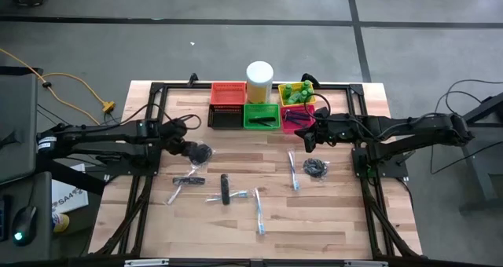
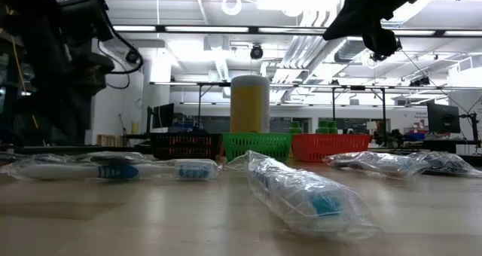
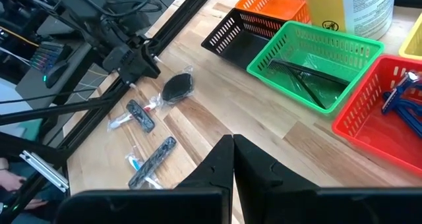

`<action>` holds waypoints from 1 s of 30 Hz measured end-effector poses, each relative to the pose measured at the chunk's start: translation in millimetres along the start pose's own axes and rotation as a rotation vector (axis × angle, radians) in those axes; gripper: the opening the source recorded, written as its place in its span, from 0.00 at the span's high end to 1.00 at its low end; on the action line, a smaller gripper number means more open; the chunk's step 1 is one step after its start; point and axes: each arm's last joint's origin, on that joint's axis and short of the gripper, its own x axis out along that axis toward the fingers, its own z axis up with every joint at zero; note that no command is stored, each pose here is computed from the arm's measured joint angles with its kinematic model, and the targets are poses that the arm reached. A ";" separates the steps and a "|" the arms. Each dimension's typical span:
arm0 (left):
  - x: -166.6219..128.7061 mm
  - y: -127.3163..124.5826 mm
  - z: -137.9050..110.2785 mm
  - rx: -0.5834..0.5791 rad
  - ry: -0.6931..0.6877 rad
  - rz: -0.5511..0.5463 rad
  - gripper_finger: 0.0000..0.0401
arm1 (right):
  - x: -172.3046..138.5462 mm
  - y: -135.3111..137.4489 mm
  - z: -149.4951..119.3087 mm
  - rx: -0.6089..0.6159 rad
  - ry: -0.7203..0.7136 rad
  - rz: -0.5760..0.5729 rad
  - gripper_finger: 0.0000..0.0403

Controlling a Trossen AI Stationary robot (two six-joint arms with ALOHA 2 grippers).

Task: Pick & Place Travel size toiletries
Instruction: Put the black comb into the green bin

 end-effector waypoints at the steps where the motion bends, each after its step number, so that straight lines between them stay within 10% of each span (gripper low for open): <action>1: 0.0 1.6 -1.0 -0.004 0.011 0.017 0.61 | 0.0 -0.2 -0.2 0.000 0.002 -0.002 0.99; 30: -3.5 11.5 -18.7 0.089 0.416 -0.036 0.59 | 0.0 -0.6 -0.5 -0.021 0.004 -0.006 0.99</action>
